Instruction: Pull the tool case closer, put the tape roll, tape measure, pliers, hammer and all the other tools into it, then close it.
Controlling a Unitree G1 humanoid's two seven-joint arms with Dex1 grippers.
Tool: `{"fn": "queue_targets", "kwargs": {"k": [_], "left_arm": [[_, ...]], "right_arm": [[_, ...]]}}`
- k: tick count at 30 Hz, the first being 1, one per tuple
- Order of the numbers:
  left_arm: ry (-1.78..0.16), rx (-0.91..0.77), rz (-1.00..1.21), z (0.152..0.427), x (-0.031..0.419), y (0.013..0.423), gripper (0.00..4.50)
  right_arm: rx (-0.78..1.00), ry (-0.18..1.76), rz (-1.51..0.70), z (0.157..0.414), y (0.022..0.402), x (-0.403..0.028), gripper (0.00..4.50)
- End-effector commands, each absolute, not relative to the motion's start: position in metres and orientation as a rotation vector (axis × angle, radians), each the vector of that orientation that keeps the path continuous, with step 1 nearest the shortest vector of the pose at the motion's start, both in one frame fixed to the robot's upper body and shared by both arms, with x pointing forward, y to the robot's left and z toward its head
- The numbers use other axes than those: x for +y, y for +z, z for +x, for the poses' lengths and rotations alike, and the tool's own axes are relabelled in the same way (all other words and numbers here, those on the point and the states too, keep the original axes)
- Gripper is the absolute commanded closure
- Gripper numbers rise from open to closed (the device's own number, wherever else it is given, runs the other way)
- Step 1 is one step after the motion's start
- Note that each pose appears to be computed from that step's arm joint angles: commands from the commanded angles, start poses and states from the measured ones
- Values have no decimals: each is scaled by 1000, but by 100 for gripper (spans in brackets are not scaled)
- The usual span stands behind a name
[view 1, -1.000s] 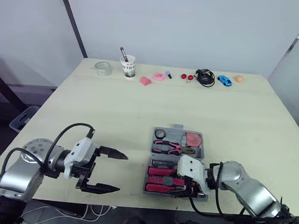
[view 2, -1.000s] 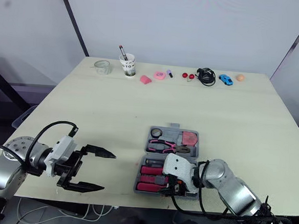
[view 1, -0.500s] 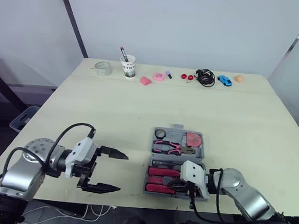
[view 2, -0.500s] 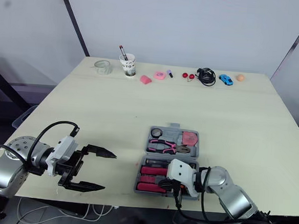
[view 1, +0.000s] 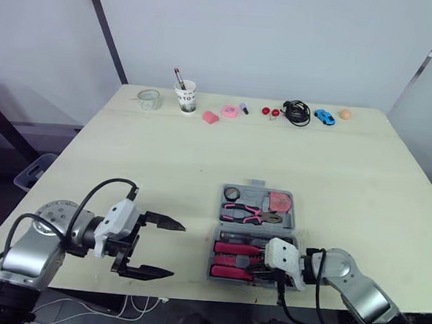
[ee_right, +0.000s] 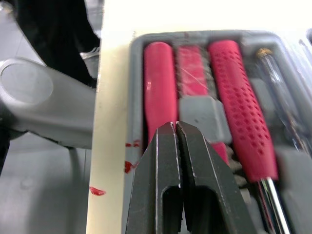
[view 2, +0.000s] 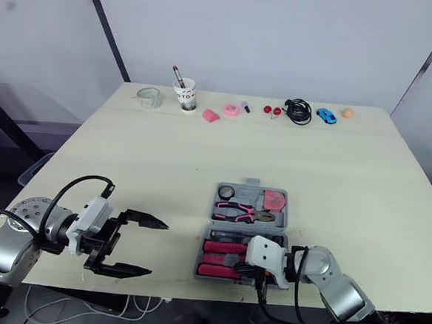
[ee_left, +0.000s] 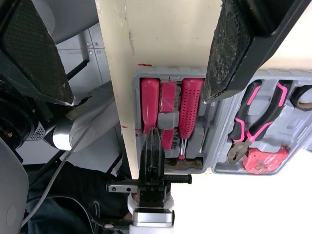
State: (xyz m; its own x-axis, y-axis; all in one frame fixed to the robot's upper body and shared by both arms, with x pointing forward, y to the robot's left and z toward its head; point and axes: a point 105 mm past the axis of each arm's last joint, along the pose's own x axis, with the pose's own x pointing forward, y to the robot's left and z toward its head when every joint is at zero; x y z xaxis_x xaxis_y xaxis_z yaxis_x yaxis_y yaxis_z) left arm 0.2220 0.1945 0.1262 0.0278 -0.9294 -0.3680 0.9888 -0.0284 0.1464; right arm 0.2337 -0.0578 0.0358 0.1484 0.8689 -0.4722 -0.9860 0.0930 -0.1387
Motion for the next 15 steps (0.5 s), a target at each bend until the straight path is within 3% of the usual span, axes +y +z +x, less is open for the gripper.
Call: {"fn": "queue_targets", "kwargs": {"k": [1, 6, 15], "left_arm": [[-1569, 162, 430, 219, 195, 127, 0], [-1529, 139, 410, 223, 194, 128, 0], [-1396, 109, 311, 231, 195, 125, 0]], "right_arm": [[246, 1383, -494, 235, 54, -67, 442], [159, 1314, -371, 235, 84, -78, 442], [199, 1039, -255, 237, 84, -140, 442]]}}
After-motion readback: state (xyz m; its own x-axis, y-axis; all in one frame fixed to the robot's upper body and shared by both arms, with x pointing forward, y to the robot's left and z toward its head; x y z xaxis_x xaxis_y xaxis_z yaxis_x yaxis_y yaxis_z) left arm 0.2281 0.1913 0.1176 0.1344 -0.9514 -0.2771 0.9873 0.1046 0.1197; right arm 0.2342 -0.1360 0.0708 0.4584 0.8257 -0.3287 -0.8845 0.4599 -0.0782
